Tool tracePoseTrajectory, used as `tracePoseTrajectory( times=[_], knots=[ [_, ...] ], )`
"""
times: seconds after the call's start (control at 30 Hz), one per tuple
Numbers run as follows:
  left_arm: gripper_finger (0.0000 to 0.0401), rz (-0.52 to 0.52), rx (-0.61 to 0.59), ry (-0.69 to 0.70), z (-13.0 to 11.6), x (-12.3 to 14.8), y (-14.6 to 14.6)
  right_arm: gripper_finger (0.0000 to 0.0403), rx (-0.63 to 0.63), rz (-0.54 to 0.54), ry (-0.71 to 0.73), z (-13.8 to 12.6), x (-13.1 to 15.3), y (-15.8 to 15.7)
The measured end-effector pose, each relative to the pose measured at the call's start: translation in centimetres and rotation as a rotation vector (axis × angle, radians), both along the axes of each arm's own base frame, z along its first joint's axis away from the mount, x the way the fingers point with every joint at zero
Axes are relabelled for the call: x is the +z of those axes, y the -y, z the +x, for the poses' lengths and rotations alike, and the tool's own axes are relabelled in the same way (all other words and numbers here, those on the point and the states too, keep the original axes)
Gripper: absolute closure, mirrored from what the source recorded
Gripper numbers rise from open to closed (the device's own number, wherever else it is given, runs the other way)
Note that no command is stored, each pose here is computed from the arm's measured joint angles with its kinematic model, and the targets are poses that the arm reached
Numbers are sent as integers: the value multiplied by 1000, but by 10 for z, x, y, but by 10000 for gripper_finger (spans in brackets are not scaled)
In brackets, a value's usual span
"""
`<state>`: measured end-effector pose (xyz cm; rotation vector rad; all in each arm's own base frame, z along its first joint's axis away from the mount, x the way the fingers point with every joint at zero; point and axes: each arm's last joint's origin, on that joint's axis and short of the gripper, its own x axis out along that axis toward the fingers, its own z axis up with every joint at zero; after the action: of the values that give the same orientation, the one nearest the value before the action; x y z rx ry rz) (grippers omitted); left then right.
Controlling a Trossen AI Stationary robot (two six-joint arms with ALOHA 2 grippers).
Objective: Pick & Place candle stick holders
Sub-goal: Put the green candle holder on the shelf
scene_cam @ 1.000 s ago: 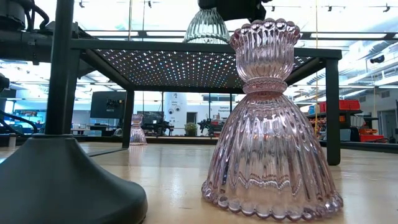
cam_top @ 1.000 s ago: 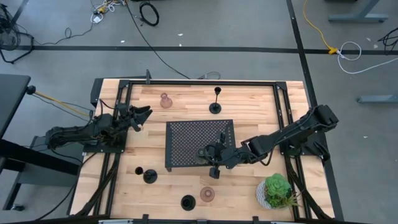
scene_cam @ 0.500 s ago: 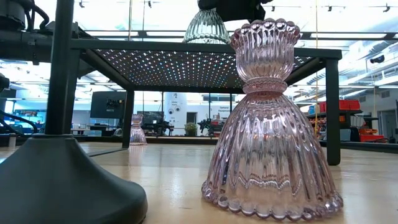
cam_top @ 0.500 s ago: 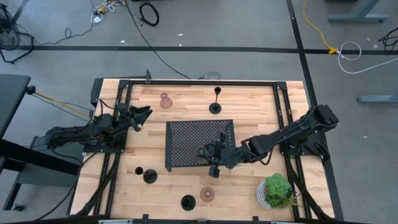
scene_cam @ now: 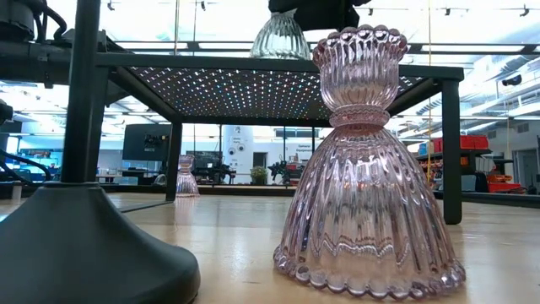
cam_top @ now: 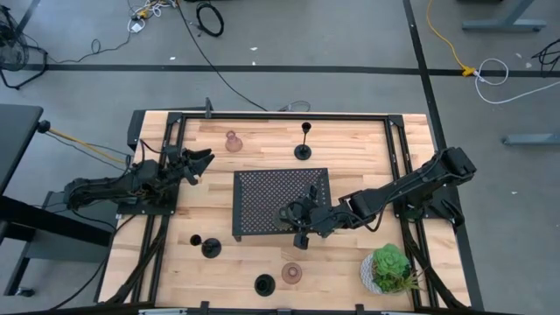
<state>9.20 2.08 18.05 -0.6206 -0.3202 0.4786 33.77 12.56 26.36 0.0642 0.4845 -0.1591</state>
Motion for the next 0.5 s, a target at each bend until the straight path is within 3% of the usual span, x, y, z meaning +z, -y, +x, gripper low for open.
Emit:
tracePoseTrajectory(
  times=[0.5],
  knots=[
    [167,0,0,0,0,0,0,237,2,-14,-6,0,0,0]
  ],
)
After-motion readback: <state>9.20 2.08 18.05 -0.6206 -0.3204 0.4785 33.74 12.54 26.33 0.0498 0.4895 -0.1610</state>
